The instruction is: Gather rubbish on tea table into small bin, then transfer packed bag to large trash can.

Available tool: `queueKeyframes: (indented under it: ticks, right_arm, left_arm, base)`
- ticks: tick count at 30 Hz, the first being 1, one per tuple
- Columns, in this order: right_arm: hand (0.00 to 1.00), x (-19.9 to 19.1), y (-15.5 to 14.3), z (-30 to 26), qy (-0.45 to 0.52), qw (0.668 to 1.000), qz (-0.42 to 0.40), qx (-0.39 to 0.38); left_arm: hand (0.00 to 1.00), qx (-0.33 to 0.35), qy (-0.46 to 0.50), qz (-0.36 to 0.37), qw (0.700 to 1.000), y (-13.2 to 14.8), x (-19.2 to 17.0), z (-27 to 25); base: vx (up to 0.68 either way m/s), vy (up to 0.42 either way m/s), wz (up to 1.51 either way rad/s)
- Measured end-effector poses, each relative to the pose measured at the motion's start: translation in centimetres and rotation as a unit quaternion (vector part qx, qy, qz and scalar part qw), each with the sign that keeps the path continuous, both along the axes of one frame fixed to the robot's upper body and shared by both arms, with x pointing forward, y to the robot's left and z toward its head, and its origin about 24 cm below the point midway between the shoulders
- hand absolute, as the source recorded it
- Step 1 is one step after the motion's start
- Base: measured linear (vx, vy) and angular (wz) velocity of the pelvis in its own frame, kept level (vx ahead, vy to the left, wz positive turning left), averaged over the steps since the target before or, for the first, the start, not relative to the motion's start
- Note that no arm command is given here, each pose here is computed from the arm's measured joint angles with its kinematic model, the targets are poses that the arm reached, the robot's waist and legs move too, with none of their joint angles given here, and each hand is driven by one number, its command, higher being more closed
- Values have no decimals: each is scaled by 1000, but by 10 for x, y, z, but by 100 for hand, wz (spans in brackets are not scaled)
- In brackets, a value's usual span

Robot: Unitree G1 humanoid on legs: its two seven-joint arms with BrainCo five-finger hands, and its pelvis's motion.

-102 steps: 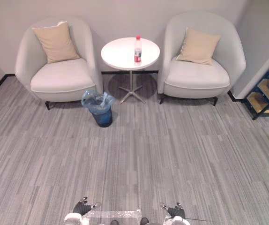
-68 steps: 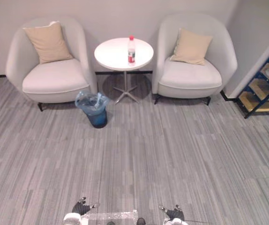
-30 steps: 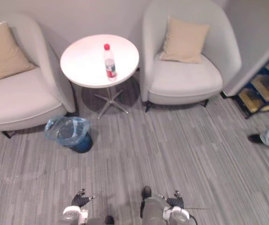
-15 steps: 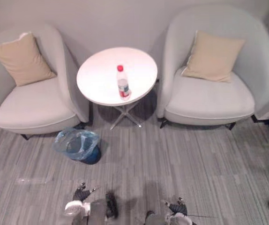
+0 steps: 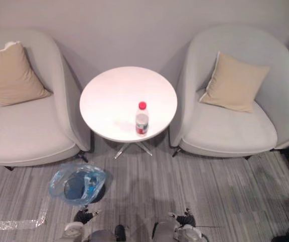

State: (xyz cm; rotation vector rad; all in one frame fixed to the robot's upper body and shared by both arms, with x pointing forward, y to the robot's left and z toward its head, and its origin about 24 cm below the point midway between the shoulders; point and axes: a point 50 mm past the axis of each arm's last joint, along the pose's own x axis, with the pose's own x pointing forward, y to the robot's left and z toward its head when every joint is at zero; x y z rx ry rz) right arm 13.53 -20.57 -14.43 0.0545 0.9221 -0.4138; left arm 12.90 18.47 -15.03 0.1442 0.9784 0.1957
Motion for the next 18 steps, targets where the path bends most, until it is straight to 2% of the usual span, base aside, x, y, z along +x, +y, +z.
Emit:
queueKeyframes:
  ticks: [1,5,9,18]
  right_arm:
    - [0,-7,2,-3,11,1000,-1,6]
    - [0,-5,-11,-1,12,1000,2,-13]
    - [0,-13,-9,-5,27,1000,-5,-7]
    - [0,-21,-12,-6,35,999,-8,-13]
  left_arm:
    - [0,6,5,0,1000,5,-2,-1]
    - [0,-25,2,4,1000,-17,0,-2]
    - [0,-30,-12,-1,999,-19,11,1]
    - [0,-33,-14,-3,999,-21,10,1]
  base:
    - [387,-167,40]
    - [327,-171,24]
    - [170,-107,42]
    - [63,75,2]
